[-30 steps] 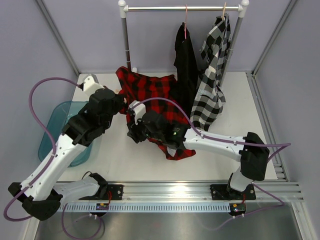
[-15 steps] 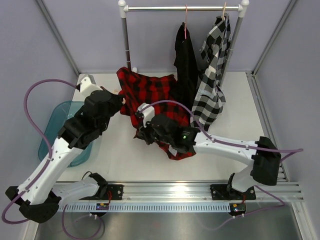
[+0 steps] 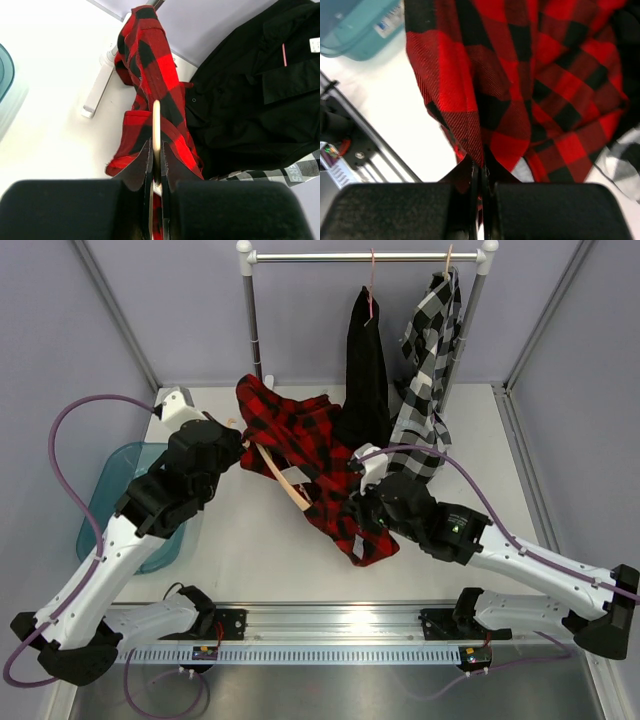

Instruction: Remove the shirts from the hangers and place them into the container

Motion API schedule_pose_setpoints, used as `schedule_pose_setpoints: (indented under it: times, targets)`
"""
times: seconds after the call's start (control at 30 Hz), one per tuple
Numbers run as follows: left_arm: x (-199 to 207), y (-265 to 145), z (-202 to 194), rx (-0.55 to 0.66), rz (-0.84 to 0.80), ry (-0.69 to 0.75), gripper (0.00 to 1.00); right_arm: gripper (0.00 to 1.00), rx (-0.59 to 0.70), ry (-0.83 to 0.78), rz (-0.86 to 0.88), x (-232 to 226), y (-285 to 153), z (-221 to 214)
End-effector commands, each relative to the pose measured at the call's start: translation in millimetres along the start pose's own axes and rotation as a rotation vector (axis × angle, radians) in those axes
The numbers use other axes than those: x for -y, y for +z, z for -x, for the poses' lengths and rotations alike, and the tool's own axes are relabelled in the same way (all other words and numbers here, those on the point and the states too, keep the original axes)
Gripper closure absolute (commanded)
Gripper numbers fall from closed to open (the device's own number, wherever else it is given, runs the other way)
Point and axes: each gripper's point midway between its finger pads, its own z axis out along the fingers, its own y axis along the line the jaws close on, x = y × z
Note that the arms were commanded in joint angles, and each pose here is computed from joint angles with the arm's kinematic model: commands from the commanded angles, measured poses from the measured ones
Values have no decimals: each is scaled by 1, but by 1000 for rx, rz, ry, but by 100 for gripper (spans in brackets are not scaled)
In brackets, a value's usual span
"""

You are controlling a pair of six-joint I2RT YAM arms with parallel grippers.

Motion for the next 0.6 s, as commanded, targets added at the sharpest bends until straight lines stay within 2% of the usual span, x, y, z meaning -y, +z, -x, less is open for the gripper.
schedule_pose_setpoints:
  times: [0.0, 0.23, 0.4, 0.57]
  targets:
    - [8, -13, 46, 128, -7, -20, 100, 100, -77, -8, -83, 30, -13, -26]
    - [18, -31, 60, 126, -79, -8, 100, 100, -182, -21, -111, 43, -9, -63]
    - [34, -42, 43, 2, -185, 56, 100, 100, -217, -6, -165, 58, 9, -82]
    - [34, -53, 48, -14, -202, 79, 100, 100, -294, -4, -222, 67, 25, -101]
